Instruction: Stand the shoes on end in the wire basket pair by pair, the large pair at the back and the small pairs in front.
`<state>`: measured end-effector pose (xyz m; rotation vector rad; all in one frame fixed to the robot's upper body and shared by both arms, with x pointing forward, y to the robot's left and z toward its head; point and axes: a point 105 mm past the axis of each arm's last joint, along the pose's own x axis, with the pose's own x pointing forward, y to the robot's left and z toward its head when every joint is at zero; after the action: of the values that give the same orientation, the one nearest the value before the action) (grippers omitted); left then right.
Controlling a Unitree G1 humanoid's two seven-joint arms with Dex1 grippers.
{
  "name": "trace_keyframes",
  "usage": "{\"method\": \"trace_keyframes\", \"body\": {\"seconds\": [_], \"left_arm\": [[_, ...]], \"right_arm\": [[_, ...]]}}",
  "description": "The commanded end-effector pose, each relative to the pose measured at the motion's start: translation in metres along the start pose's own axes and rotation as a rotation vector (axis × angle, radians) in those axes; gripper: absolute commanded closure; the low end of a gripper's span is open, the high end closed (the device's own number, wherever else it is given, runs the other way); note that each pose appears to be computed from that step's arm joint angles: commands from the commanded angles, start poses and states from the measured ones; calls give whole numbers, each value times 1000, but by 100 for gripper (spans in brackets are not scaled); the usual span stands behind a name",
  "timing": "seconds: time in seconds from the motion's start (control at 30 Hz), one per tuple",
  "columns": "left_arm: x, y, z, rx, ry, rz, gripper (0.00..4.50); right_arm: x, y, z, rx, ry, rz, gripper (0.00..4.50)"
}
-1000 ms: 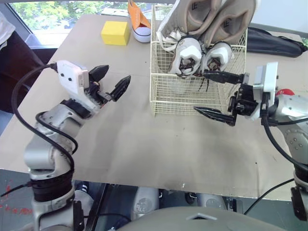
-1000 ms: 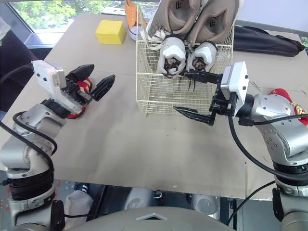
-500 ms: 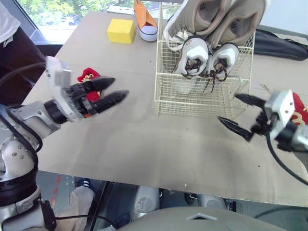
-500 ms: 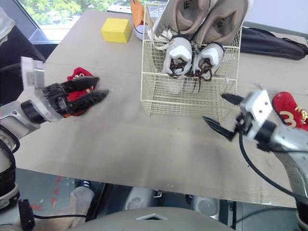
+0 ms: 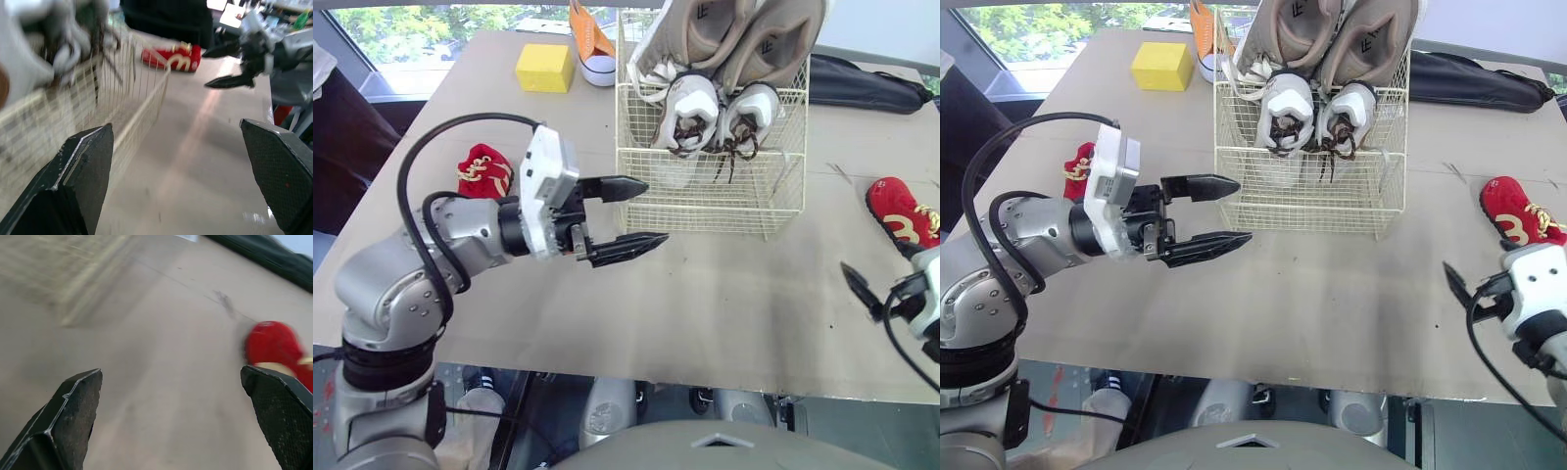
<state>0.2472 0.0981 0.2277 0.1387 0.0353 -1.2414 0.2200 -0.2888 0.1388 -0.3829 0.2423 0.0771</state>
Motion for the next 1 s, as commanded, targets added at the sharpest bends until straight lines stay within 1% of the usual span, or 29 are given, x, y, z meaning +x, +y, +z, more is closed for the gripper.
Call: {"method": "trace_keyframes", "body": {"seconds": [0.03,0.07,0.13,0.23,0.33,0.4,0.47,0.67,0.77,0.97,1.0], "left_arm": [[5,-6,9,23,-17,-28,3],[5,-9,9,11,-13,-53,3],[6,-11,13,2,-26,-58,3],[9,-12,16,26,-22,-49,3],[18,-9,22,79,-50,-16,3],[22,-14,21,78,-36,-47,3],[25,-16,21,78,-35,-66,3],[30,-19,22,66,-62,-73,3],[30,-20,22,56,-73,-68,3],[30,-20,20,57,-71,-53,3],[30,-20,19,58,-70,-51,0]], "right_arm": [[-6,-51,-4,-33,71,-223,0],[-6,-57,-2,-48,73,-248,0],[-6,-70,-6,-48,124,-280,0],[-5,-76,-9,6,166,-278,0],[-1,-84,-12,26,262,-279,0],[-1,-90,-20,-1,356,-281,0],[1,-95,-24,12,402,-294,0],[15,-94,-25,77,418,-270,0],[25,-87,-23,152,394,-230,0],[43,-87,-30,178,401,-201,0],[45,-88,-32,163,410,-200,26]]}}
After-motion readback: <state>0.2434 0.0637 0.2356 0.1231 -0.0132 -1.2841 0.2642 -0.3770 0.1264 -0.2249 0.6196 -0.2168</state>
